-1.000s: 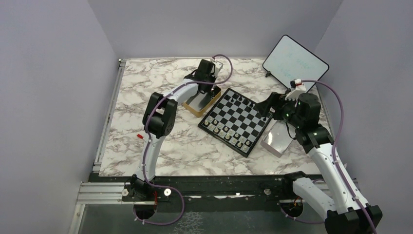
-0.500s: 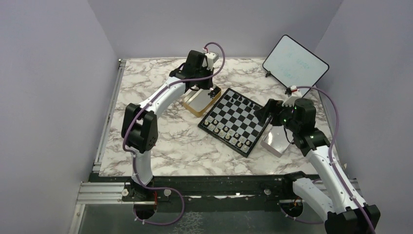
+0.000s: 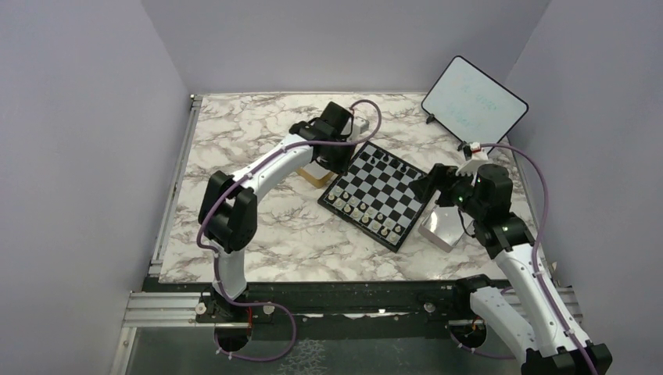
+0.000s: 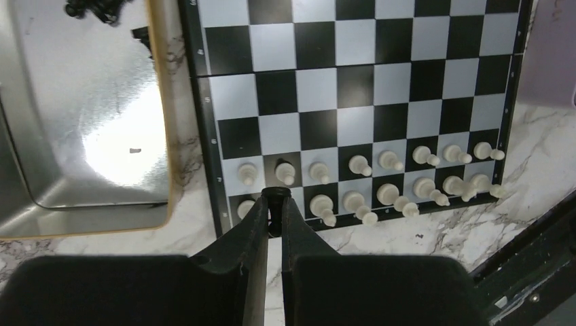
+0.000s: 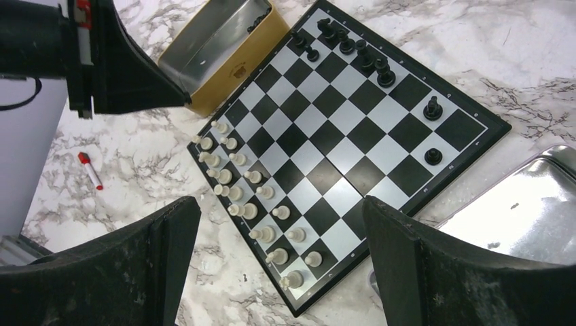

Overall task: Set up the chess pieces on the board
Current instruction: Place the chess piece on the chessboard.

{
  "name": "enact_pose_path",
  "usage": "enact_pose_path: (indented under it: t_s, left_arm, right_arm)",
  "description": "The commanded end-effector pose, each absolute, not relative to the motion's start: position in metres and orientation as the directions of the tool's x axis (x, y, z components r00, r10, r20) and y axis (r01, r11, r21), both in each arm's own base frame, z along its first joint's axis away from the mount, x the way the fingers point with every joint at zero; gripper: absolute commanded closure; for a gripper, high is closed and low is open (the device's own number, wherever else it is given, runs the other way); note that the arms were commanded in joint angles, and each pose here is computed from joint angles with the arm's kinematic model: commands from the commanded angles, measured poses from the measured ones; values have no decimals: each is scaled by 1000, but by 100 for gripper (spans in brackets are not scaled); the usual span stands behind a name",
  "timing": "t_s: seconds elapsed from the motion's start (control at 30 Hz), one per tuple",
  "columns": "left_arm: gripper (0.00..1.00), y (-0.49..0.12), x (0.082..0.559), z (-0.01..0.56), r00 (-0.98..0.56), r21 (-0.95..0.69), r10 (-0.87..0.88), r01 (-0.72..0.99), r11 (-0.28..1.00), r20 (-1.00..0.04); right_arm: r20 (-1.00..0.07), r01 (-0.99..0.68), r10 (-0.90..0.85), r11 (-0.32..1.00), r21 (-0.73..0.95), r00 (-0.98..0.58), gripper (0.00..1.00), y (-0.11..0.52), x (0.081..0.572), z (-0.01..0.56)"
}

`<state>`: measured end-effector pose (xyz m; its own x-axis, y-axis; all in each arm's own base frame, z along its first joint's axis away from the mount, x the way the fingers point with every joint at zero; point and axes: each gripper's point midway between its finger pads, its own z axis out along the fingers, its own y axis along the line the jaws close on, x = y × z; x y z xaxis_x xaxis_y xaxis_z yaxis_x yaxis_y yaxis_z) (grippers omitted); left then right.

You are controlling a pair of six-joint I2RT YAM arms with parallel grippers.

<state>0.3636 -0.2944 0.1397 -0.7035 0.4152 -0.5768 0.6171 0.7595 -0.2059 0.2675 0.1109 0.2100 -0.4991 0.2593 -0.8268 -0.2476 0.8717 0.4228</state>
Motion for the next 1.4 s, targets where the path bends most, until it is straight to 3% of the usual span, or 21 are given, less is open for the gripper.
enact_pose_path:
  t_s: [0.0, 0.13, 1.03, 1.3, 1.37]
  left_arm:
    - [91, -302, 344, 132, -684, -121, 526, 660, 742, -505]
    - [90, -318, 351, 126, -652, -43, 596, 691, 721, -468]
    - [83, -360, 370, 64, -657, -6, 662, 712, 703, -361]
    - [70, -364, 373, 70, -648, -8, 661, 717, 698, -378]
    - [63, -368, 371, 80, -640, -36, 657, 726, 686, -398]
  right_arm:
    - [-835, -255, 258, 872, 417, -486, 6, 108, 261, 216]
    - [-849, -273, 236, 876, 396, -473, 6, 107, 257, 218]
    - [-861, -306, 206, 875, 375, -465, 6, 108, 247, 221]
    - [-860, -295, 218, 877, 380, -461, 6, 106, 245, 223]
    - [-855, -288, 222, 877, 385, -468, 6, 106, 246, 219]
